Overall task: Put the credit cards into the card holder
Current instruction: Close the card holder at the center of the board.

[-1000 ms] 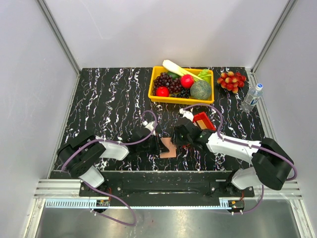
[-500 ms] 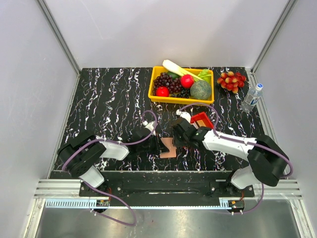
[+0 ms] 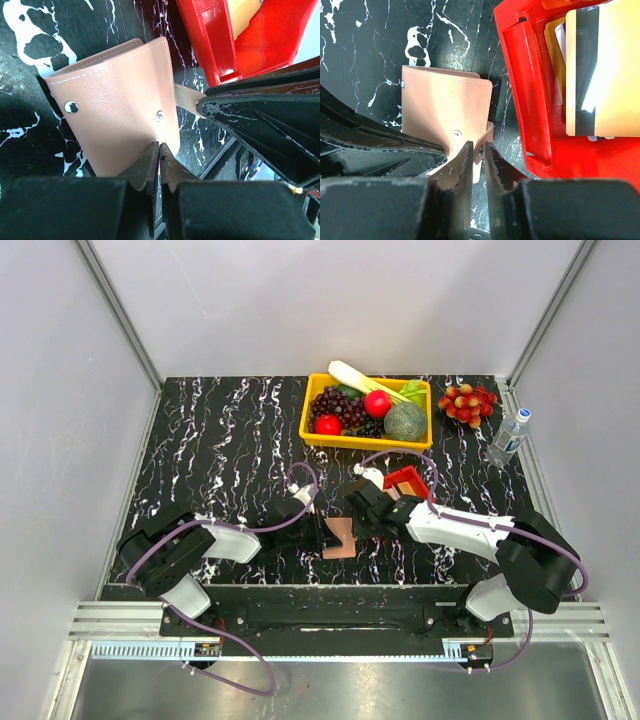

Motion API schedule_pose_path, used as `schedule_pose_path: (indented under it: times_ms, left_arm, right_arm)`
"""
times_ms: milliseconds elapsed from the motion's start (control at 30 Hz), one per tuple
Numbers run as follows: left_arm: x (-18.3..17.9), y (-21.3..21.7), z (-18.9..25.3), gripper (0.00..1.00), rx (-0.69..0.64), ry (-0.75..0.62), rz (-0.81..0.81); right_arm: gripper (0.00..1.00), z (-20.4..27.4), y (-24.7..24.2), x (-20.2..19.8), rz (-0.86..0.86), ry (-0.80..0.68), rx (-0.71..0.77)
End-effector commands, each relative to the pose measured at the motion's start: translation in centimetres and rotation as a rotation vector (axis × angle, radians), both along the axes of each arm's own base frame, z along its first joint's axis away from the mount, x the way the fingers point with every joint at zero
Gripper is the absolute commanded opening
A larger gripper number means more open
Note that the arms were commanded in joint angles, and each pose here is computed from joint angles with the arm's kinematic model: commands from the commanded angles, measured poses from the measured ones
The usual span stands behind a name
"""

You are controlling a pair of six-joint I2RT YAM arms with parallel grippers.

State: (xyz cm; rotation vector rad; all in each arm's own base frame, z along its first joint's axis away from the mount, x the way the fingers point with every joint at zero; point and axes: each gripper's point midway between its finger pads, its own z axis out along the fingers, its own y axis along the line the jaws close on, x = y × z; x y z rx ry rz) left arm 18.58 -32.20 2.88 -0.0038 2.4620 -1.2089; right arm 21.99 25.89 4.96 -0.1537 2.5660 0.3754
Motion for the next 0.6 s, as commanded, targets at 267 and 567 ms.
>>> schedule_pose_path:
  times_ms: [267, 567]
  left_arm:
    - [0.1, -0.3, -0.2, 0.06, -0.002, -0.008, -0.004]
    - [0.2, -0.4, 0.0, 0.06, -0.009, -0.015, -0.006]
  right_arm:
    - [0.08, 2.0, 1.0, 0.7, 0.013, -0.054, 0.027]
    - [0.09, 1.9, 2.9, 0.3, 0.064, -0.024, 0.102]
